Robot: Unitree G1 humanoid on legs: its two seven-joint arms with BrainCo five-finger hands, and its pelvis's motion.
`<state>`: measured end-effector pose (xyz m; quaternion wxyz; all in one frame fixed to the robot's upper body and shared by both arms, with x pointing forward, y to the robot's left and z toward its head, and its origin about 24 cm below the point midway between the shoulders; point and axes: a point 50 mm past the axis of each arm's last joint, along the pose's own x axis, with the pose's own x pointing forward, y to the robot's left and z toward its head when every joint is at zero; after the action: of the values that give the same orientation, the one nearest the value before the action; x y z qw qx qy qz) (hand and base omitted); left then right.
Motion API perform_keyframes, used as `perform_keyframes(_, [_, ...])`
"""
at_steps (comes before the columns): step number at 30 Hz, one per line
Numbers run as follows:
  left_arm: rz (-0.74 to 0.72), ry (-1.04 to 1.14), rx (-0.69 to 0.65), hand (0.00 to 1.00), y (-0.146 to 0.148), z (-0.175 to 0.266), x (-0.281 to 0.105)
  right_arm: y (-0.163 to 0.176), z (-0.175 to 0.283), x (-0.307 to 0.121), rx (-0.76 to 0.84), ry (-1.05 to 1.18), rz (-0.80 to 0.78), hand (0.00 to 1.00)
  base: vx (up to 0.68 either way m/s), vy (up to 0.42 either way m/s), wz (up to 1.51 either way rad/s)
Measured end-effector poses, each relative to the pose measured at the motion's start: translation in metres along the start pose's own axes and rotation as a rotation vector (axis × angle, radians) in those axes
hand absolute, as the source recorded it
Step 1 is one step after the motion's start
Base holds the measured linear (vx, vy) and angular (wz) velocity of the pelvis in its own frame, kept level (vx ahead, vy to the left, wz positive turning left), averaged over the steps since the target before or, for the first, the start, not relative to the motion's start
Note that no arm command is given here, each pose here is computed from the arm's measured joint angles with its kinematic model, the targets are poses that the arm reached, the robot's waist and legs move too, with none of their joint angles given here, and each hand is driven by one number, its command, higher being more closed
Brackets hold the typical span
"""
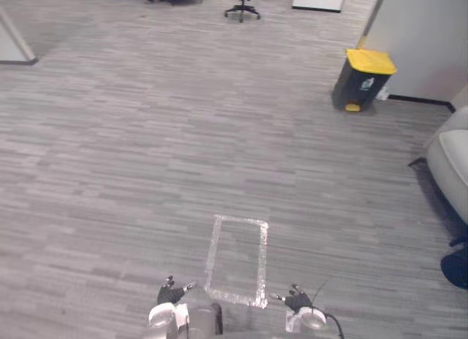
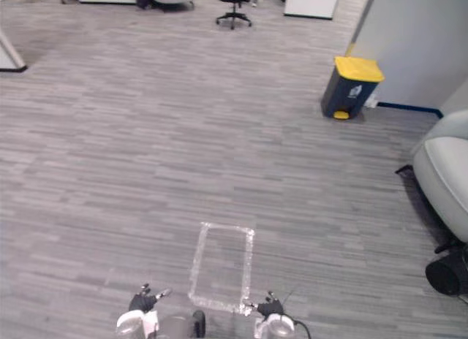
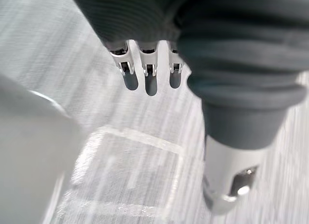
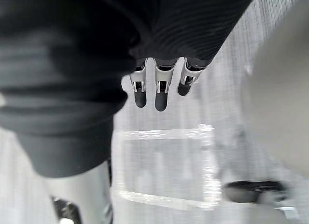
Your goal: Organize the slippers on the shoe rack
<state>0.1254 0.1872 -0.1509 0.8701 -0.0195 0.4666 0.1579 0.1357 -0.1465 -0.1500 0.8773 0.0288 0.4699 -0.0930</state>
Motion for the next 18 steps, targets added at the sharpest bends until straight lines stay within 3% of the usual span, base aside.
perform_keyframes(8, [-0.005,0.026,0.012,0.00,-0.002,-0.004,0.000,-0.006,0.011,0.003,0.037,-0.034,-0.025,0.00,0.27,0.047,-0.36])
perform_keyframes(18, [-0.048,0.013,-0.017,0.00,-0.016,-0.004,-0.003,-0.009,0.010,0.002,-0.001,-0.037,-0.020,0.00,0.33,-0.176,-0.37])
